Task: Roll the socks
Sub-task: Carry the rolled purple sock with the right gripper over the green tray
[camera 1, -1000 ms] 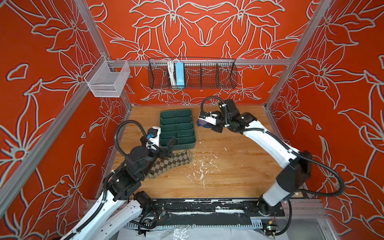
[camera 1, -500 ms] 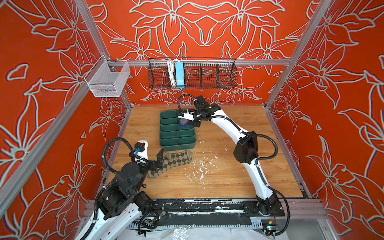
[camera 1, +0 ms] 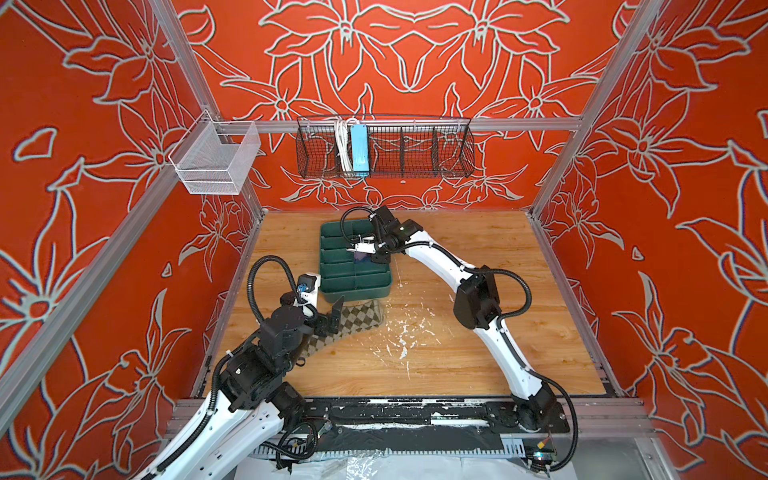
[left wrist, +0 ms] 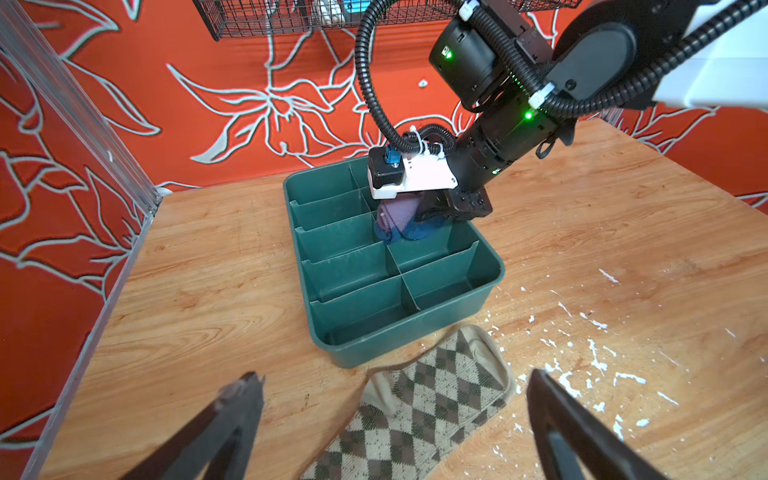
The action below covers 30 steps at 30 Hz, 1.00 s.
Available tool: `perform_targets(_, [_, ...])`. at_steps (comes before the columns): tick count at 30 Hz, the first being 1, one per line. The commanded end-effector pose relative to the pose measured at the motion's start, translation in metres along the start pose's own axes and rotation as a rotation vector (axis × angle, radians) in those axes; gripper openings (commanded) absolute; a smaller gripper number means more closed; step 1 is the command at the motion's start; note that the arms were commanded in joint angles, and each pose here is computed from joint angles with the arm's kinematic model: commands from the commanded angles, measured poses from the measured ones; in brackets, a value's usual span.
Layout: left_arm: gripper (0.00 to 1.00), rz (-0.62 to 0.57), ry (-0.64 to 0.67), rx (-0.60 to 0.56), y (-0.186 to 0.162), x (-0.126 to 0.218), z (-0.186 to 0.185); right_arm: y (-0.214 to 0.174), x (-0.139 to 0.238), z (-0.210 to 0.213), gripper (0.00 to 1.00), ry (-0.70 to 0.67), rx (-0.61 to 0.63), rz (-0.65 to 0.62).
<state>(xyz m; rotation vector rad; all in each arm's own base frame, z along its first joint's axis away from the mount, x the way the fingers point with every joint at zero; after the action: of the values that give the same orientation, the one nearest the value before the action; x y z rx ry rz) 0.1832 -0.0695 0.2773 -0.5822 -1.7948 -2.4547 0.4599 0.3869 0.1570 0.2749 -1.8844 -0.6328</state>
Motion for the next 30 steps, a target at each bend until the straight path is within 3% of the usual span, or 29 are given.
perform_targets(1, [0.97,-0.058,0.003,0.031,0.013,0.007,0.005,0.020,0.023,-0.021,0.00,-0.083,-0.036,-0.096])
perform_targets(7, [0.97,-0.060,0.014,0.019,0.011,0.007,0.006,0.028,0.034,-0.030,0.00,-0.139,-0.006,-0.143])
perform_targets(17, [0.97,-0.046,0.019,0.002,0.010,0.004,0.005,-0.018,-0.021,-0.010,0.00,-0.091,0.120,0.058])
perform_targets(24, [0.97,-0.038,0.017,-0.012,0.010,0.003,0.005,-0.044,-0.025,0.003,0.00,-0.035,0.142,0.166])
perform_targets(30, [0.97,-0.036,0.015,-0.007,0.010,0.003,0.004,-0.073,-0.014,-0.003,0.00,-0.016,0.079,0.262])
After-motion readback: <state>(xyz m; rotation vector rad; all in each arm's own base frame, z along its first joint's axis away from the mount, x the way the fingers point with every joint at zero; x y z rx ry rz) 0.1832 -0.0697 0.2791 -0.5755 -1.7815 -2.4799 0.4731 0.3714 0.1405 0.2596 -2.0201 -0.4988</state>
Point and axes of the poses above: each gripper's point midway between its finger pads, its own x axis back along the fingers, its own z axis along the line the jaws close on, y = z × x, the point moved 5 cm from there along x, back along the fingers, and after that the axes turned 15 degrees about -x, right-handed, at the moved point
